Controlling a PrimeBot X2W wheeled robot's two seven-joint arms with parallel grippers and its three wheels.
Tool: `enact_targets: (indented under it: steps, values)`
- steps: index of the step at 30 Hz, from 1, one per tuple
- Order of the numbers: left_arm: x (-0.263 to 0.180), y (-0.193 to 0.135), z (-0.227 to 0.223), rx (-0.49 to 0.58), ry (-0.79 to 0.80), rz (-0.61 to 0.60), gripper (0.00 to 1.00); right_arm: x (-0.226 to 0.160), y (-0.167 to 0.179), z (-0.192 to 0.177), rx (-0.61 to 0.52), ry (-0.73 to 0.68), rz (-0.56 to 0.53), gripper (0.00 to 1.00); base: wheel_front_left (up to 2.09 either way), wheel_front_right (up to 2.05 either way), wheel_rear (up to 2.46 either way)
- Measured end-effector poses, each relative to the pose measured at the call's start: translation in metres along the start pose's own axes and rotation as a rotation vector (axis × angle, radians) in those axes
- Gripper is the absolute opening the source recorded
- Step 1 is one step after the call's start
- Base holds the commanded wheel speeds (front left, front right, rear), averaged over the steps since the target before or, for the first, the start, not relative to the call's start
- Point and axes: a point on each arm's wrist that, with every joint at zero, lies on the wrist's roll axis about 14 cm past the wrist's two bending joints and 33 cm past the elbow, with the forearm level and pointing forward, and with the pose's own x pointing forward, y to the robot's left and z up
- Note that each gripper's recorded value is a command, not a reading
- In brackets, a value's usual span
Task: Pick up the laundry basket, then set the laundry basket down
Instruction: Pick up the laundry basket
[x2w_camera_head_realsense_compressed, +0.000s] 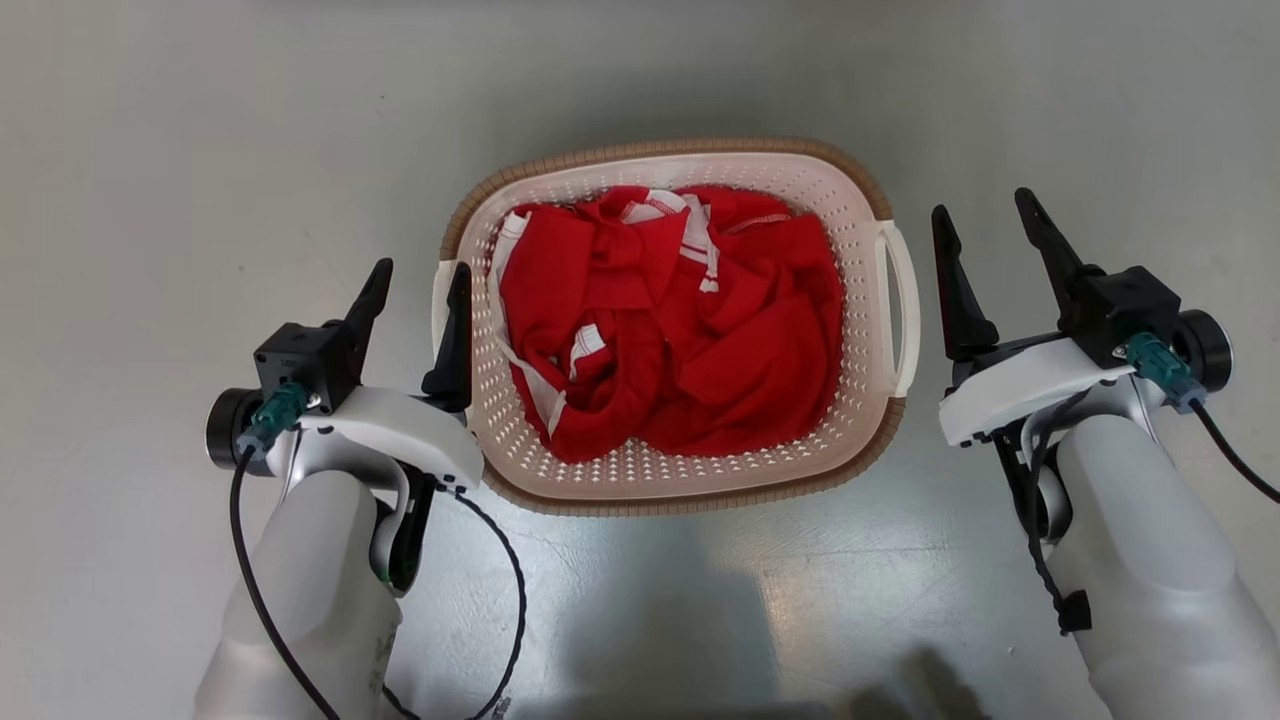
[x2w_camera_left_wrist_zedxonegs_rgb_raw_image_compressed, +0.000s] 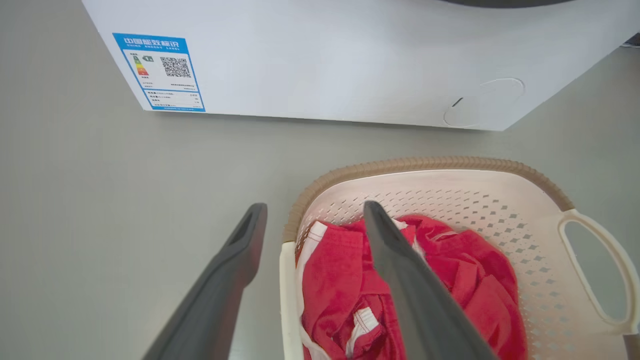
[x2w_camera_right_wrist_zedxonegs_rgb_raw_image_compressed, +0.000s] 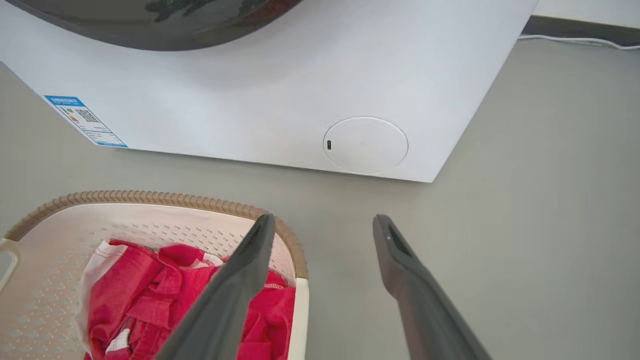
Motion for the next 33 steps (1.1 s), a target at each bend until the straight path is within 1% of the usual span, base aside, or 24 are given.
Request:
enact_targets:
  steps: [7,13,19,26,33]
  values:
    - [0.011,0.002,-0.023,-0.011,0.065,-0.003,1.00,0.008,0.001,-0.019,0.014,0.049,0.009,1.00,0.00,0.00,0.00]
    - [0.014,0.001,-0.043,-0.021,0.134,-0.010,1.00,0.007,0.002,-0.033,0.032,0.092,0.014,1.00,0.00,0.00,0.00]
    - [0.018,0.004,-0.057,-0.006,0.191,-0.007,1.00,0.001,0.007,-0.064,0.068,0.193,0.022,1.00,0.00,0.00,0.00]
    - [0.019,0.010,-0.068,0.003,0.236,0.008,1.00,0.012,0.012,-0.064,0.076,0.206,0.041,1.00,0.00,0.00,0.00]
    - [0.019,0.015,-0.081,-0.015,0.281,0.022,1.00,0.013,0.017,-0.080,0.092,0.260,0.055,1.00,0.00,0.00,0.00]
